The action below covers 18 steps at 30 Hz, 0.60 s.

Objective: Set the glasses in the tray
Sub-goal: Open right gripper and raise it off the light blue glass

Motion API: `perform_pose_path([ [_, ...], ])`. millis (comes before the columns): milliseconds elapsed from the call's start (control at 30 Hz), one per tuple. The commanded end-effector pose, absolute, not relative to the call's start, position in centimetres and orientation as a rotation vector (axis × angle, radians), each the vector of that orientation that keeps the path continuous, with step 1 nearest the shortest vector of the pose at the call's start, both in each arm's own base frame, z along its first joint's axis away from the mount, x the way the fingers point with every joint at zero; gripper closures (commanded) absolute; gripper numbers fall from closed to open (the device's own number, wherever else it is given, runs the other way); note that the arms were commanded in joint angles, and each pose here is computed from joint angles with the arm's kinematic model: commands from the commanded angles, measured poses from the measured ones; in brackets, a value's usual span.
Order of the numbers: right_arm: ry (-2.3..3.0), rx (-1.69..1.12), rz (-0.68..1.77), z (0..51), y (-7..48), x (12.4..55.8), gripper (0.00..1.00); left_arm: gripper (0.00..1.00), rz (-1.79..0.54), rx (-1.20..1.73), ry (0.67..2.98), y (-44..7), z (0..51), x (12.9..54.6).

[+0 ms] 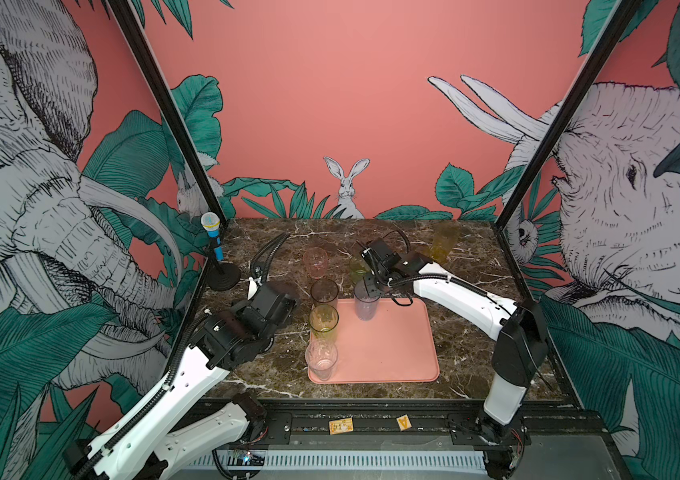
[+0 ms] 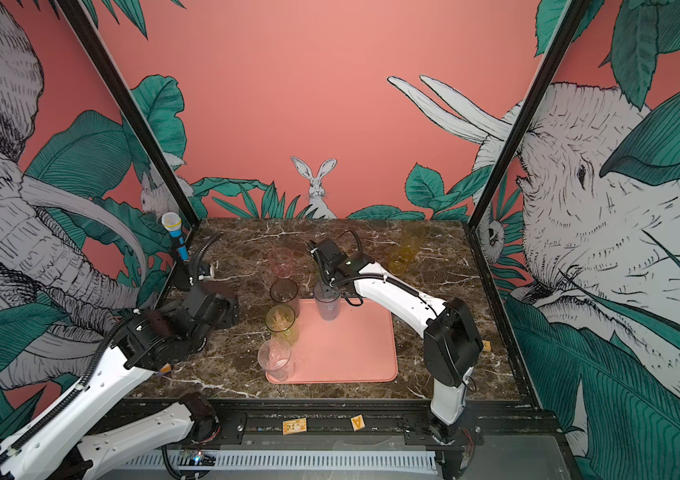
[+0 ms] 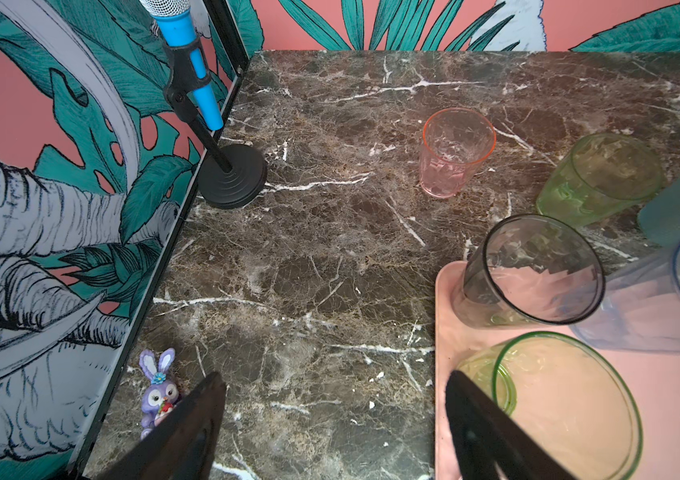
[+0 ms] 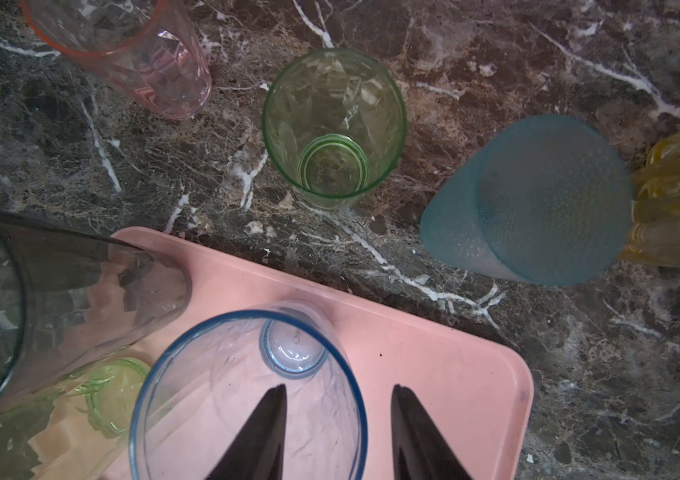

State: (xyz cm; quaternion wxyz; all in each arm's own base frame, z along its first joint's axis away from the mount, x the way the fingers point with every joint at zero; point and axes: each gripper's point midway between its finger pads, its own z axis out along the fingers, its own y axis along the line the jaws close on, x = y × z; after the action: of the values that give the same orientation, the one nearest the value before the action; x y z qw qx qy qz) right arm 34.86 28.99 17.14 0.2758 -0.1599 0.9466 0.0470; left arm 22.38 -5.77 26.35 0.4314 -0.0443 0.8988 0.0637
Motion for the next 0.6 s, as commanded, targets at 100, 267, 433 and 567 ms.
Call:
perform_pose_path([
  [100, 2.455, -0.434, 0.157, 22.5, 28.2, 34.9, 0.42, 0.16, 0.126, -0.134, 2.248, -6.2, 25.7, 22.7],
  [267, 2.412, -0.419, 0.172, 25.0, 27.3, 35.5, 0.38, 0.16, 0.111, -0.131, 2.254, -6.9, 25.5, 23.1],
  [433, 2.382, -0.378, 0.157, 26.9, 25.6, 36.9, 0.35, 0.16, 0.078, -0.130, 2.266, -7.8, 24.7, 23.6],
  [567, 2.376, -0.319, 0.146, 27.9, 23.8, 38.4, 0.35, 0.16, 0.073, -0.151, 2.267, -8.0, 24.5, 23.8],
])
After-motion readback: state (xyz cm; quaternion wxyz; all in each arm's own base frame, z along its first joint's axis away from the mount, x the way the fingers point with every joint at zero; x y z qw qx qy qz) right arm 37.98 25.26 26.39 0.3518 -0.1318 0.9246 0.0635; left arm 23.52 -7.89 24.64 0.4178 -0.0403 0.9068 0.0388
